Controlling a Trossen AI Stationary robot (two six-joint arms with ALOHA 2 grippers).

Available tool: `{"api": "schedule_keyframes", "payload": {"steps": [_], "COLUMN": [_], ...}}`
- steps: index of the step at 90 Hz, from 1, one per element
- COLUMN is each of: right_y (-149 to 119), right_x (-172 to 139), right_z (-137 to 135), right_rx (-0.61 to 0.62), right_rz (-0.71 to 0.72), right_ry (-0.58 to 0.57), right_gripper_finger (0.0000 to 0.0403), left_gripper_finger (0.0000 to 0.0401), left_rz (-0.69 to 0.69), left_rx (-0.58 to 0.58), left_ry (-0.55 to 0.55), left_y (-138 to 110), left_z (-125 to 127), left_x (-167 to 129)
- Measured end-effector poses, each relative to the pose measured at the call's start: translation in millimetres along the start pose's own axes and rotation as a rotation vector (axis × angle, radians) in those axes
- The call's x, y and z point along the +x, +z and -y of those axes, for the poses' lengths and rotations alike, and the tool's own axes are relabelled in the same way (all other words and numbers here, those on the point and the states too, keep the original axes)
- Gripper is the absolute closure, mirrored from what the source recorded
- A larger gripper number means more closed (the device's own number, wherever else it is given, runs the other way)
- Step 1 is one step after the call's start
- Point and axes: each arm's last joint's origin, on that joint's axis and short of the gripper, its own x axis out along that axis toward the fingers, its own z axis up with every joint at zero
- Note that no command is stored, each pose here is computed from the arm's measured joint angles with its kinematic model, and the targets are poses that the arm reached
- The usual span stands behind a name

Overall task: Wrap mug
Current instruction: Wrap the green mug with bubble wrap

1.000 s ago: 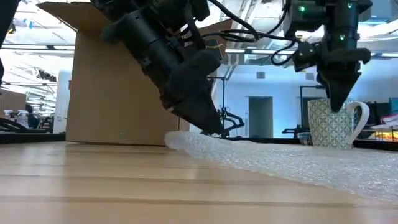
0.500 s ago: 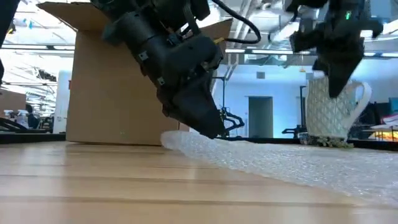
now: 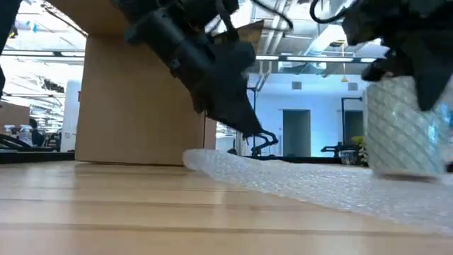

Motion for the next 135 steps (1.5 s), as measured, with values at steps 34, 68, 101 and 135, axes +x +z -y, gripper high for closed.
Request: {"api": "schedule_keyframes", "payload": {"steps": [34,68,101,135], "right_y": [-40.7,-42.3,-37.0,-35.1], "right_x": [-17.1,-41.6,-39.9,-40.0], "right_z": [-33.1,-60.0,-58.2,-59.4], "right_rx": [0.289,0.223,0.204,0.193], "right_rz": [-0.189,0.001,0.016,0.037], "right_ry": [-0.034,0.03,0.041,0.053], "right_gripper_finger": [0.0395,0.0395,0.0394,0.0394], "left_gripper_finger": [0.0239,0.0239,0.0239,0.0239], "left_rz": [-0.101,-0.083,0.039,0.246], "left_rx": [0.014,0.04,0.239,0.635], "left_ry": [0.107,0.029,0.034,0.401], "left_y": [-15.0,-33.5,-4.6,61.6], "left_z": [16.2,12.5,-6.0,37.9], "left_x": [-39.0,32.8,108.2,57.6]}}
